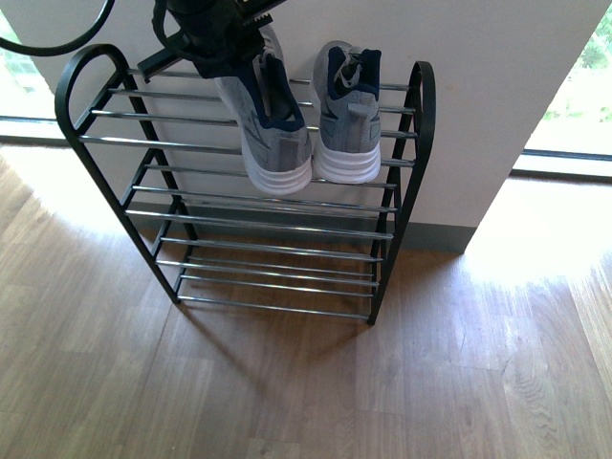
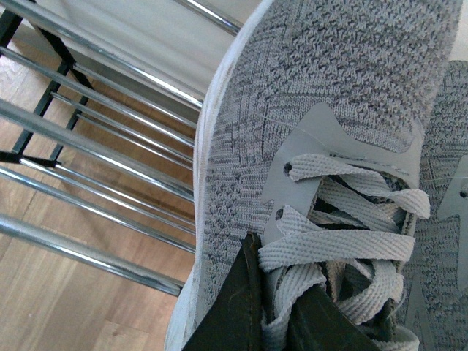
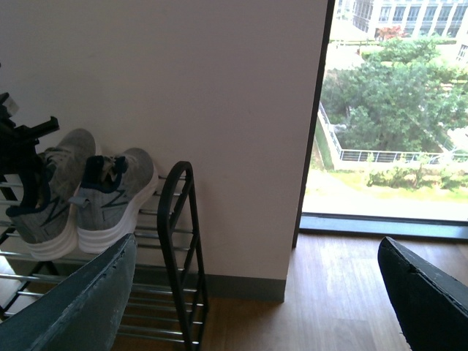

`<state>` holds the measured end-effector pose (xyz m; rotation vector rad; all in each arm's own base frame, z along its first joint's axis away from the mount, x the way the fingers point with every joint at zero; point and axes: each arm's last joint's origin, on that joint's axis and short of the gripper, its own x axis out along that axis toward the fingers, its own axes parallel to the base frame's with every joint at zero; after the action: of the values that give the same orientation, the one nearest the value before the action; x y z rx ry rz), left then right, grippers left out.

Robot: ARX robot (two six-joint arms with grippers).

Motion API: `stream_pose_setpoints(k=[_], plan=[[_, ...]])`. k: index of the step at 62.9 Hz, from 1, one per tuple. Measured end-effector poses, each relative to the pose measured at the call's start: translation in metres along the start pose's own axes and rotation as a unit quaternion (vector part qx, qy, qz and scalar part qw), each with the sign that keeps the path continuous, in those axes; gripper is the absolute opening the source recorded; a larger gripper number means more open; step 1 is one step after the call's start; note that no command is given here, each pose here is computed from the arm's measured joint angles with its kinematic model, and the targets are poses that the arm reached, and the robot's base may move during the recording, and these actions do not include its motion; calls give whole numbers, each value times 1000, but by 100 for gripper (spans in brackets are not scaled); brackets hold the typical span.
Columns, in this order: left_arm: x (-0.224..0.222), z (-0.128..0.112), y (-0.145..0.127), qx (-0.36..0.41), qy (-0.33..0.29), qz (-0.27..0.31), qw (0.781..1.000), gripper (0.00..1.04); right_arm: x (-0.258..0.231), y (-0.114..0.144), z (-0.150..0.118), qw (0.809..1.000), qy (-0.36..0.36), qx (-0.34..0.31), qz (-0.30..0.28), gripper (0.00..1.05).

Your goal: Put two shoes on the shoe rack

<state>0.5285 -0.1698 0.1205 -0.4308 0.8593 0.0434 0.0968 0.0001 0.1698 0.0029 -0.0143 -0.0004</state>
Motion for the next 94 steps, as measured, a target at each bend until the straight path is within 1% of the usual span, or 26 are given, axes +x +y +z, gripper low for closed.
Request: stream_pose_setpoints(k=[13, 23, 27, 29, 36, 44, 46, 47, 48, 51, 56, 60, 63, 70, 74, 78, 88, 94], plan=[[14, 3, -8, 71, 16, 5, 997, 2, 0, 0, 0, 1000, 0, 0, 0, 96], [14, 6, -11, 106, 10, 2, 994, 28, 0, 0, 0, 1000, 0, 0, 0, 96], [13, 6, -13, 119, 2, 1, 993, 39, 0, 0, 0, 1000, 0, 0, 0, 96], [12, 6, -14, 129, -5, 1, 992, 46, 0, 0, 0, 1000, 0, 0, 0, 96], [5, 5, -14, 145, -24, 5, 989, 64, 0, 0, 0, 1000, 0, 0, 0, 96], [-22, 8, -18, 156, -69, 7, 985, 85, 0, 0, 0, 1000, 0, 0, 0, 96], [-32, 10, -19, 157, -85, 8, 984, 91, 0, 0, 0, 1000, 0, 0, 0, 96], [-43, 11, -20, 159, -100, 6, 982, 96, 0, 0, 0, 1000, 0, 0, 0, 96], [-51, 12, -20, 161, -110, 4, 981, 97, 0, 0, 0, 1000, 0, 0, 0, 96], [-80, 14, -19, 157, -151, 5, 976, 95, 0, 0, 0, 1000, 0, 0, 0, 96], [-114, 13, -10, 150, -197, 19, 969, 95, 0, 0, 0, 1000, 0, 0, 0, 96], [-142, 9, 5, 135, -235, 43, 962, 95, 0, 0, 0, 1000, 0, 0, 0, 96], [-158, 6, 16, 126, -250, 55, 958, 95, 0, 0, 0, 1000, 0, 0, 0, 96], [-205, -8, 53, 101, -288, 97, 947, 95, 0, 0, 0, 1000, 0, 0, 0, 96], [-228, -18, 69, 93, -302, 112, 942, 95, 0, 0, 0, 1000, 0, 0, 0, 96], [-258, -35, 86, 84, -319, 132, 935, 95, 0, 0, 0, 1000, 0, 0, 0, 96], [-304, -70, 115, 70, -333, 177, 924, 95, 0, 0, 0, 1000, 0, 0, 0, 96], [-338, -97, 130, 55, -353, 198, 913, 95, 0, 0, 0, 1000, 0, 0, 0, 96]])
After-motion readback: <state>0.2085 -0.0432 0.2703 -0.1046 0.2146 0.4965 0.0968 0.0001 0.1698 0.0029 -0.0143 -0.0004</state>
